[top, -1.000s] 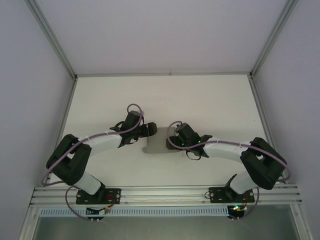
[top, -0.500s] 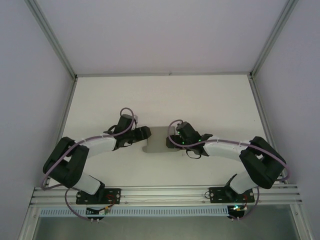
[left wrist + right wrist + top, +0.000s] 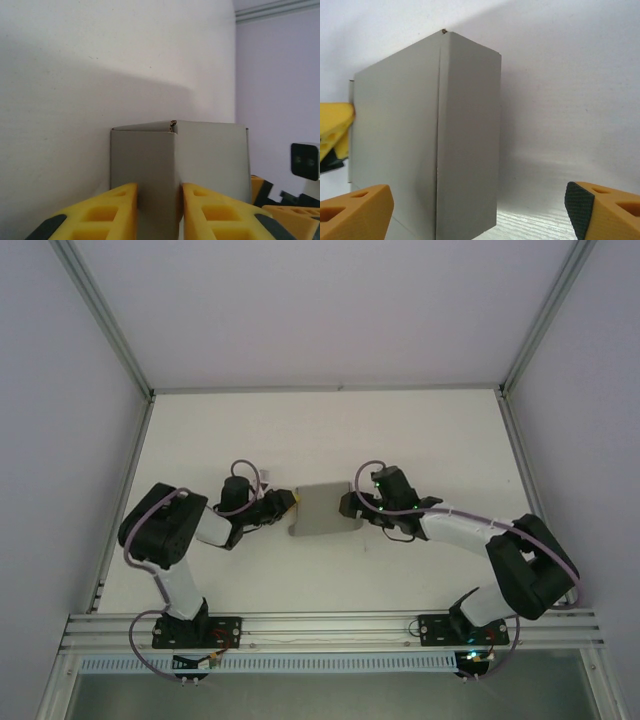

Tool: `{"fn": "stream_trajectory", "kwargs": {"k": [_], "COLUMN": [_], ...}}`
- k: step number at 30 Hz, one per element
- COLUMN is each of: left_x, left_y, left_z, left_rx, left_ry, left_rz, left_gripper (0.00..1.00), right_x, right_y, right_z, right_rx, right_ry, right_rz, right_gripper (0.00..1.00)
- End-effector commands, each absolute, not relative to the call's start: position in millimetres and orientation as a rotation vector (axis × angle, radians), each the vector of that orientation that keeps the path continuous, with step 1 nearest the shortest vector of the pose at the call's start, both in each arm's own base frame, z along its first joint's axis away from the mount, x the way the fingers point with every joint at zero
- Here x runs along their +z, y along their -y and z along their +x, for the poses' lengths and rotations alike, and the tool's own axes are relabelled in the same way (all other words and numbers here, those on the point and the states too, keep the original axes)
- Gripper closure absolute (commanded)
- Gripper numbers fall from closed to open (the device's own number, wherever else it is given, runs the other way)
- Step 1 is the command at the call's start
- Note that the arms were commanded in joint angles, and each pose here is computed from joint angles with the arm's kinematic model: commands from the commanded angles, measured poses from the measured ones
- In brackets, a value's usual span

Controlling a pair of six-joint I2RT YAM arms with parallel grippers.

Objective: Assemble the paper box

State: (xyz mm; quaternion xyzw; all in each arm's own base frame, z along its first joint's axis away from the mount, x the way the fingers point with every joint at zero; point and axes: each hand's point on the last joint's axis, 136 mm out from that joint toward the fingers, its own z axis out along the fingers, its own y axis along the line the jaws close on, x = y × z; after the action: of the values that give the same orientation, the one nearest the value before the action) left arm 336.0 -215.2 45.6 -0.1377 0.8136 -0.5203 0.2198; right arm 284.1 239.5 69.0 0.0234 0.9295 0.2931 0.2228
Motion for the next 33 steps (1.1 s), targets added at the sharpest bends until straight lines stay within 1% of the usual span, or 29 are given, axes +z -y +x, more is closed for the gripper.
{"fn": "stream_trajectory", "kwargs": {"k": [1, 5, 7, 9, 12, 14, 15, 17, 19, 20, 21, 23, 24, 25, 26, 27, 29, 31, 33], "left_x": [33.6, 24.8, 18.8, 20.0, 25.7, 26.5, 27.8, 31.1, 41.1, 51.5, 61.2, 86.7, 98.3, 109.3, 119.3, 127.2, 141.3, 161.5, 187.8], "left_y": [214.6, 215.5, 216.6, 216.6, 214.9, 214.9, 215.9, 217.5, 218.8, 220.3, 221.4, 223.0, 224.0, 223.7, 223.8, 222.4, 216.3, 204.5, 199.1], "left_z": [329.8, 331.1, 331.3, 330.3, 332.4, 335.2, 336.4, 338.1, 341.4, 344.0, 346.0, 352.5, 354.5, 356.8, 357.7, 358.6, 356.2, 351.0, 341.1], "left_rx": [-1.539, -1.621, -1.637, -1.632, -1.621, -1.618, -1.623, -1.635, -1.64, -1.647, -1.652, -1.646, -1.632, -1.6, -1.557, -1.49, -1.256, -0.88, -0.575], "left_ry": [-2.228, -2.199, -2.217, -2.216, -2.202, -2.2, -2.195, -2.186, -2.163, -2.14, -2.118, -2.069, -2.057, -2.056, -2.061, -2.08, -2.149, -2.179, -2.113], "left_rz": [-0.464, -0.498, -0.504, -0.482, -0.462, -0.461, -0.451, -0.439, -0.407, -0.375, -0.349, -0.287, -0.255, -0.224, -0.186, -0.151, -0.067, 0.046, 0.191], "left_gripper": [0.75, 0.75, 0.76, 0.76, 0.74, 0.74, 0.73, 0.71, 0.7, 0.67, 0.63, 0.51, 0.41, 0.26, 0.04, 0.0, 0.0, 0.0, 0.0], "right_x": [83.4, 79.5, 80.4, 84.6, 93.4, 99.0, 102.4, 110.5, 118.0, 121.6, 125.3, 133.0, 136.0, 139.9, 143.3, 145.9, 151.8, 154.8, 156.2], "right_y": [-258.1, -263.9, -269.1, -277.2, -285.8, -289.4, -290.6, -291.2, -287.8, -285.2, -282.9, -278.4, -275.5, -271.5, -267.7, -262.9, -249.9, -231.4, -212.0], "right_z": [286.6, 293.0, 297.8, 301.4, 307.6, 311.4, 312.2, 312.9, 313.7, 313.9, 313.9, 313.5, 313.3, 314.3, 314.0, 314.2, 315.0, 316.8, 318.9], "right_rx": [0.968, 1.053, 1.118, 1.196, 1.303, 1.337, 1.345, 1.353, 1.332, 1.315, 1.306, 1.284, 1.268, 1.248, 1.232, 1.212, 1.153, 1.057, 0.972], "right_ry": [-2.568, -2.591, -2.592, -2.572, -2.544, -2.518, -2.508, -2.487, -2.471, -2.463, -2.457, -2.448, -2.445, -2.439, -2.437, -2.438, -2.442, -2.464, -2.49], "right_rz": [0.056, 0.082, 0.085, 0.052, 0.037, 0.017, 0.005, -0.016, -0.019, -0.023, -0.023, -0.023, -0.014, -0.001, 0.011, 0.034, 0.096, 0.203, 0.339], "right_gripper": [0.09, 0.09, 0.1, 0.14, 0.27, 0.38, 0.4, 0.48, 0.55, 0.57, 0.57, 0.57, 0.57, 0.56, 0.55, 0.55, 0.55, 0.54, 0.53]}}
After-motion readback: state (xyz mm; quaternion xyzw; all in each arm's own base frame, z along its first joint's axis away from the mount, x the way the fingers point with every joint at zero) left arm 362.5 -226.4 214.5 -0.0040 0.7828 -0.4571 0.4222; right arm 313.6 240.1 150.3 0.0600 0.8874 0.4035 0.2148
